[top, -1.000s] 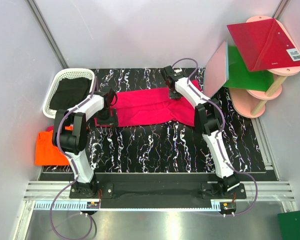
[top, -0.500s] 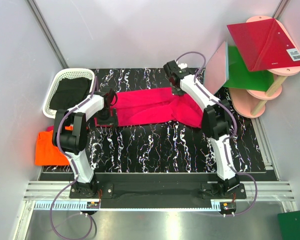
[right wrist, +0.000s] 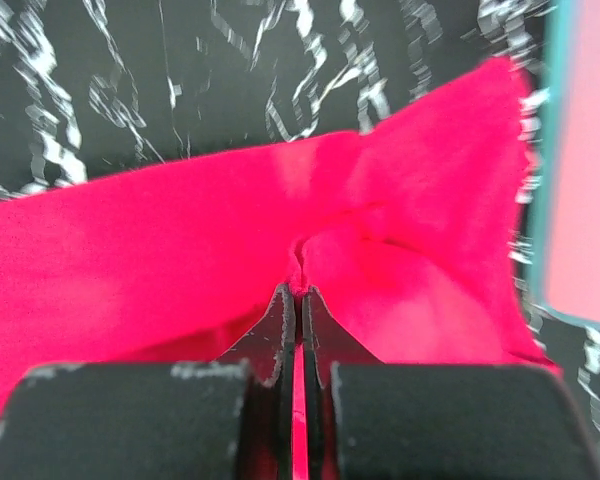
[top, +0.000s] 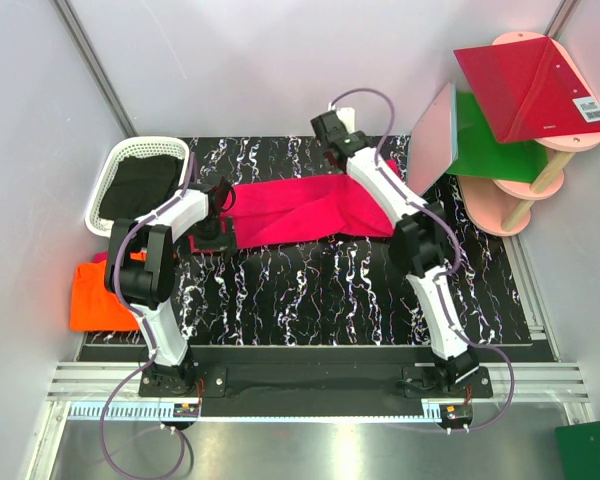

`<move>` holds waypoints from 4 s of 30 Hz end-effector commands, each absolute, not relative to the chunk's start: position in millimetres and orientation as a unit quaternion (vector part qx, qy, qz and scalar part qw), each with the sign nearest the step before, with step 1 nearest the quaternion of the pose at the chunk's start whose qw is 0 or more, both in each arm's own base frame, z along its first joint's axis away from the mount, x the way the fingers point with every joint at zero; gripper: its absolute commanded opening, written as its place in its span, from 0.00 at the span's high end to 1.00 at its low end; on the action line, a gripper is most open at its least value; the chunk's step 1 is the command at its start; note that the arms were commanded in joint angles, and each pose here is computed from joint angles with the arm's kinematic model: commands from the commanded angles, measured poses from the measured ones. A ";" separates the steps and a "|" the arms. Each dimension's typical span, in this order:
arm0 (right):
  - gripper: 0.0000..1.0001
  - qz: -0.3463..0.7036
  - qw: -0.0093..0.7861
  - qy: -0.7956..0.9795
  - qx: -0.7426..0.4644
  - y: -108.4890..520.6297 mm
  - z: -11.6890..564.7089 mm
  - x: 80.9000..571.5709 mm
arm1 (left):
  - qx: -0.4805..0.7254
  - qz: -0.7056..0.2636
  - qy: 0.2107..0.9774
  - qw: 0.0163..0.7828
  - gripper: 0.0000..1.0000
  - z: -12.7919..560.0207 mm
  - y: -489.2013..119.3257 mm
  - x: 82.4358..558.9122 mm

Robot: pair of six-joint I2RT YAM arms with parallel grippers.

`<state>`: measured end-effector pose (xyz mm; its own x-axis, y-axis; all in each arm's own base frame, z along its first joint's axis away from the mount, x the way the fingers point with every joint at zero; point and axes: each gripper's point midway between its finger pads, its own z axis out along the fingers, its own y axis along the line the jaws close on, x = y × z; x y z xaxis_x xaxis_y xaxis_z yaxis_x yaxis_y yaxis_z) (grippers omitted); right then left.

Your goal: Fold and stack the t-shirts

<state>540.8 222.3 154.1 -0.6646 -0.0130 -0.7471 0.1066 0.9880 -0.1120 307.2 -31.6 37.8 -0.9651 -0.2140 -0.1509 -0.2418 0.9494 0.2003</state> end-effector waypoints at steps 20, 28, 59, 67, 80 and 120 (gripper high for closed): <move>0.19 -0.052 0.373 0.926 0.033 191.6 178.4 463.1 | -0.115 0.087 0.981 0.129 0.05 74.9 -40.7 338.8; 1.00 0.022 0.313 0.950 0.004 213.2 145.3 430.5 | -0.107 0.025 0.964 0.240 1.00 146.3 -56.3 370.2; 1.00 -0.171 0.229 0.955 0.080 148.6 15.8 477.5 | -0.062 0.115 0.991 -0.034 1.00 18.4 -75.6 315.3; 1.00 -0.158 0.282 0.945 0.047 164.3 23.5 537.2 | -0.031 0.064 0.993 -0.096 1.00 -5.1 -122.8 240.7; 1.00 -0.123 0.344 0.931 0.015 177.2 80.3 565.7 | 0.029 -0.004 0.999 0.037 1.00 74.8 -229.3 266.2; 1.00 0.211 -0.037 0.965 -0.149 374.3 58.2 260.1 | -0.104 0.122 0.976 0.146 0.95 123.7 -21.8 303.3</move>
